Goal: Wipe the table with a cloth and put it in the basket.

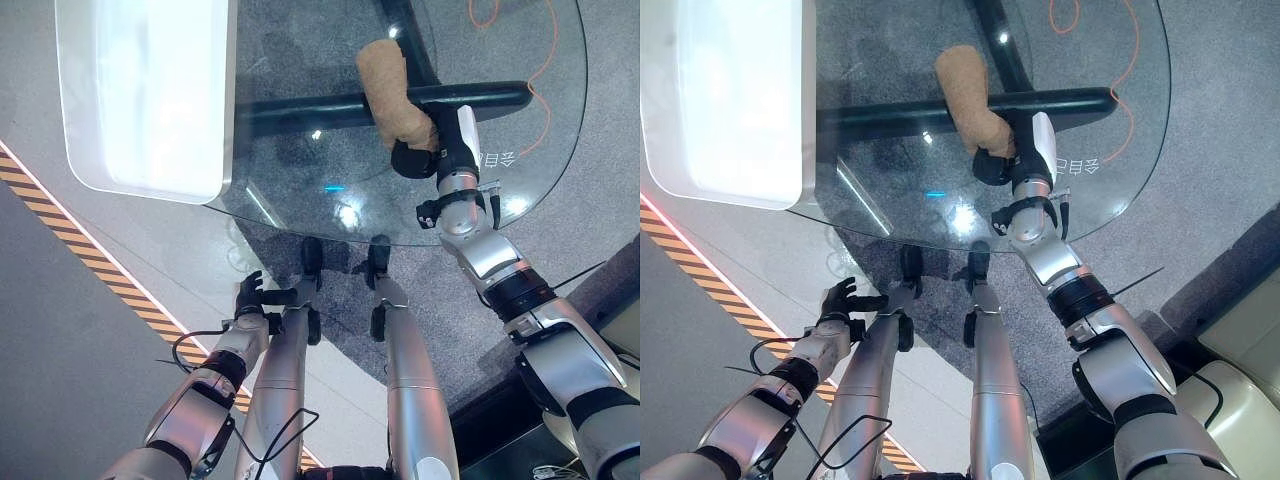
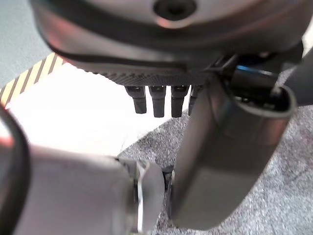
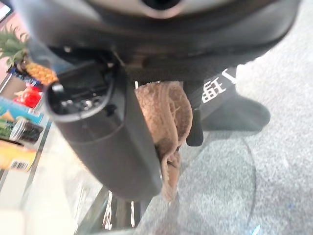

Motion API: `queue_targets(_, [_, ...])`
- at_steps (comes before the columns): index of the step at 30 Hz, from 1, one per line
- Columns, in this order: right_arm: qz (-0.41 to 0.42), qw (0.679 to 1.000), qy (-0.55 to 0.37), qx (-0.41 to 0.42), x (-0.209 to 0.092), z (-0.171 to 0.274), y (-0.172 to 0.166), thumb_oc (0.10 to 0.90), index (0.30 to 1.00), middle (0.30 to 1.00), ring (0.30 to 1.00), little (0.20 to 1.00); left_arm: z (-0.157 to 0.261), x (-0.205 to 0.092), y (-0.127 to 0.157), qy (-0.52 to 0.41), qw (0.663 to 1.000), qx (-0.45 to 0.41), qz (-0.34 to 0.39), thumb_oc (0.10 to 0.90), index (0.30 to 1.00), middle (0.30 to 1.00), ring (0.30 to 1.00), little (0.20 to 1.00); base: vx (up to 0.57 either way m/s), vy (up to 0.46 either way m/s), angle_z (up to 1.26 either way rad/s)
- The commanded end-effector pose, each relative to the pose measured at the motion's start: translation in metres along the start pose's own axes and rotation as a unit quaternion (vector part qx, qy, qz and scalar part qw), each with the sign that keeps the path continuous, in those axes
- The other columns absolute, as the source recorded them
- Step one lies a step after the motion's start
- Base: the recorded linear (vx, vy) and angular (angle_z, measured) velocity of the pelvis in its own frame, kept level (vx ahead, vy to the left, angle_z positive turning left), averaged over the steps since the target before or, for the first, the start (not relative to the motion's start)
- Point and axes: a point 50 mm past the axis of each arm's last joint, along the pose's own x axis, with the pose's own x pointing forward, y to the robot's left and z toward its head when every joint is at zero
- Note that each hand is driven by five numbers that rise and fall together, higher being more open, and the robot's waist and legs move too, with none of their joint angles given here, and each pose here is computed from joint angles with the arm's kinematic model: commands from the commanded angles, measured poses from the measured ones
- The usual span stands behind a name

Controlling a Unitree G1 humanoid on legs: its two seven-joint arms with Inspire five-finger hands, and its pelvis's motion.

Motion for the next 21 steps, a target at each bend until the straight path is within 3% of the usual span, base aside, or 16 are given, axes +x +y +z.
queue_targets(1, [0.096, 0.987, -0.132, 0.013, -0.015, 0.051, 0.026, 0.100, 0.300, 0.300, 0.300, 0.200, -0.027, -0.005, -0.001, 0.026, 0.999, 0.011, 0.014, 0.800, 0.900, 0.900, 0.900, 0.900, 0.01, 0.003, 0.04])
queue_targets(21, [0.195, 0.971, -0.139, 0.023, -0.033, 0.047, 0.050, 0.100, 0.300, 0.300, 0.300, 0.200, -0.030, -0.007, -0.002, 0.027, 0.999, 0.016, 0.014, 0.800, 0.900, 0.900, 0.900, 0.900, 0.00, -0.003, 0.03])
